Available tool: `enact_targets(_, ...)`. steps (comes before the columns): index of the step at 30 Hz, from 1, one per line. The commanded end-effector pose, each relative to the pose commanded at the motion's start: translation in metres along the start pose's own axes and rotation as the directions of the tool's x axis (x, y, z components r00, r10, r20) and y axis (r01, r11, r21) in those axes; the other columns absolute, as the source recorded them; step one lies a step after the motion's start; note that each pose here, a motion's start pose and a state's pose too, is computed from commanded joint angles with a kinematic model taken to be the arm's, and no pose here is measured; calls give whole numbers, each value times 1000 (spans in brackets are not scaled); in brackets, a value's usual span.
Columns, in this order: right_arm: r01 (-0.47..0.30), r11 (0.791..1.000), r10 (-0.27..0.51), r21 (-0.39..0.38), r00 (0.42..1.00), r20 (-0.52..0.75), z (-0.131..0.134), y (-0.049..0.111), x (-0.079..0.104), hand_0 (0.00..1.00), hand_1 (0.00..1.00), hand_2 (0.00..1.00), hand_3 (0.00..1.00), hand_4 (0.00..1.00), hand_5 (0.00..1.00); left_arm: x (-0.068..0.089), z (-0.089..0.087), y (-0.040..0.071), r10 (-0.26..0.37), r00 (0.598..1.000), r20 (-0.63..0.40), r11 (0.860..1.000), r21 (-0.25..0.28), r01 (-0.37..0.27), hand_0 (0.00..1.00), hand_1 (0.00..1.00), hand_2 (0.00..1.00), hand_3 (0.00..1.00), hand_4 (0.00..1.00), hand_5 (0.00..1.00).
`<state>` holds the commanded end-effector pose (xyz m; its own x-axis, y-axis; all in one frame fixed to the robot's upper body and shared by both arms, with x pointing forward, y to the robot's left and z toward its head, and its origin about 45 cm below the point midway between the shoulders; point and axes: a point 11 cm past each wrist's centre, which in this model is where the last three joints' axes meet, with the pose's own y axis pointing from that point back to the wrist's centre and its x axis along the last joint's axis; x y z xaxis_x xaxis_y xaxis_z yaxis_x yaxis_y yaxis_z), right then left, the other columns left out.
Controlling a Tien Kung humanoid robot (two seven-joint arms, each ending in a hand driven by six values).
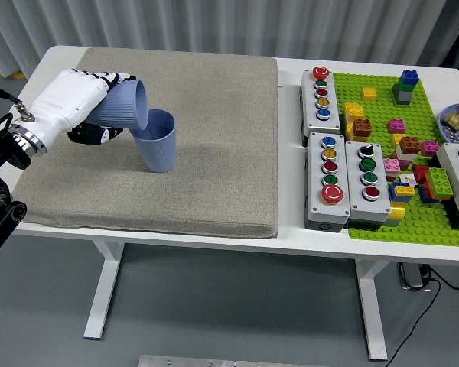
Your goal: Pick cup pour cup place
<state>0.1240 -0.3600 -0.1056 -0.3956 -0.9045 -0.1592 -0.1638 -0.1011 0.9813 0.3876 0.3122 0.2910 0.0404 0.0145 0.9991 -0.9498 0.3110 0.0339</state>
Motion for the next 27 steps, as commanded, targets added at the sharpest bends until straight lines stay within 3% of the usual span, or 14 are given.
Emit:
enact_targets(19,1,1000,-1,1,1000,2,0,0,0,747,699,750,606,123,256,0,0,0,2,1000,1,1000,-1,-2,525,562,773,609,374,2)
enact_targets(27,2,1000,-2,4,1000,3,-2,0,-1,747,699,750,606,122,255,3,-11,1,37,999,-14,999,12,-37,526,561,771,606,369,2)
